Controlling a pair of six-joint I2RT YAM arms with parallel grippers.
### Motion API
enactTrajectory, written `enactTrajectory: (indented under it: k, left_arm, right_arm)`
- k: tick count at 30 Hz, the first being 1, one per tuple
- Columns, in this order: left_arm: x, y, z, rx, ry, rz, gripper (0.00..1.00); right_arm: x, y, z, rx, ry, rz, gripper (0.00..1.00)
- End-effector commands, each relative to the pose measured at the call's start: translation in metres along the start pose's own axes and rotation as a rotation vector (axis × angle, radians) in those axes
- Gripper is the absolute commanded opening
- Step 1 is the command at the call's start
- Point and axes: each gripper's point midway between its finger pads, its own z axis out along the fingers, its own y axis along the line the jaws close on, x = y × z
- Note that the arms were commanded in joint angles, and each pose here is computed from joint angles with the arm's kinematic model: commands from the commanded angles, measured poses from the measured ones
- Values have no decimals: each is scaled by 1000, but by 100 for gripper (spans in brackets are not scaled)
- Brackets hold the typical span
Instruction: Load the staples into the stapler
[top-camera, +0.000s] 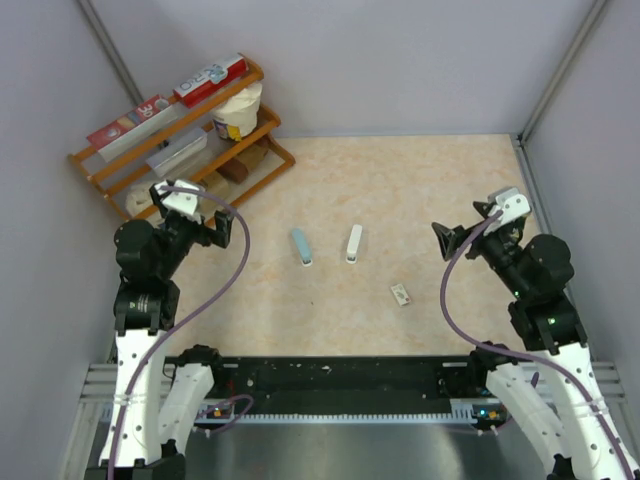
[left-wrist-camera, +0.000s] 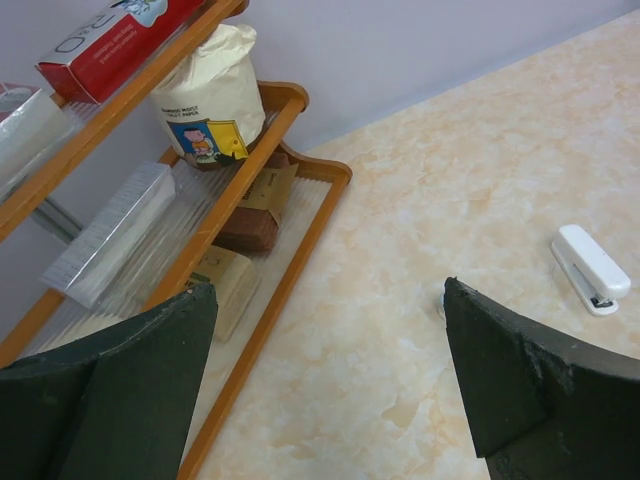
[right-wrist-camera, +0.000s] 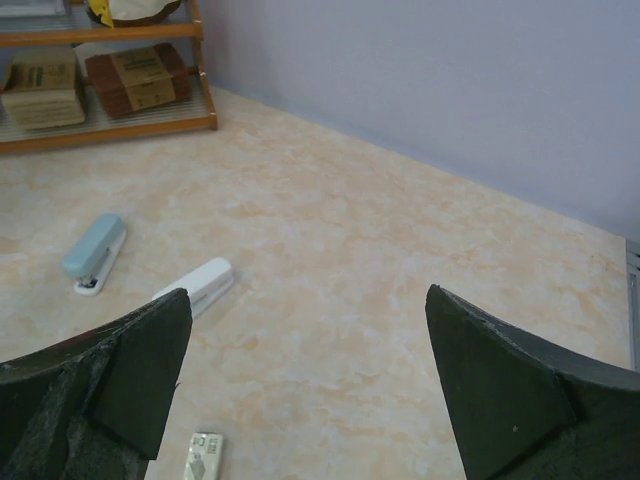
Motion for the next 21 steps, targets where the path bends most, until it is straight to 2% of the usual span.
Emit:
enactTrajectory:
  k: [1,3,7,13,17,21]
  left_arm:
    - [-5,-7,-1,47,-30,19,99]
    - [-5,-12,-2,74,-30,27,99]
    - [-2,-20,-3,121,-30,57,99]
    - [8,-40,-3,258,-9,117,99]
    - [20,-57,0,393,46,123,99]
    - [25,-66,11,452,96,156,99]
  right_arm:
    - [-15,9,-5,-51,-52,-5,99]
    - [-8,11,-3,-65,-43,-36,99]
    - [20,19,3,-152,-6,-202,99]
    - [32,33,2,-247,16,-233,99]
    - [46,38,3,-289,46,-256,99]
    - [58,45,3,-337,70,-262,99]
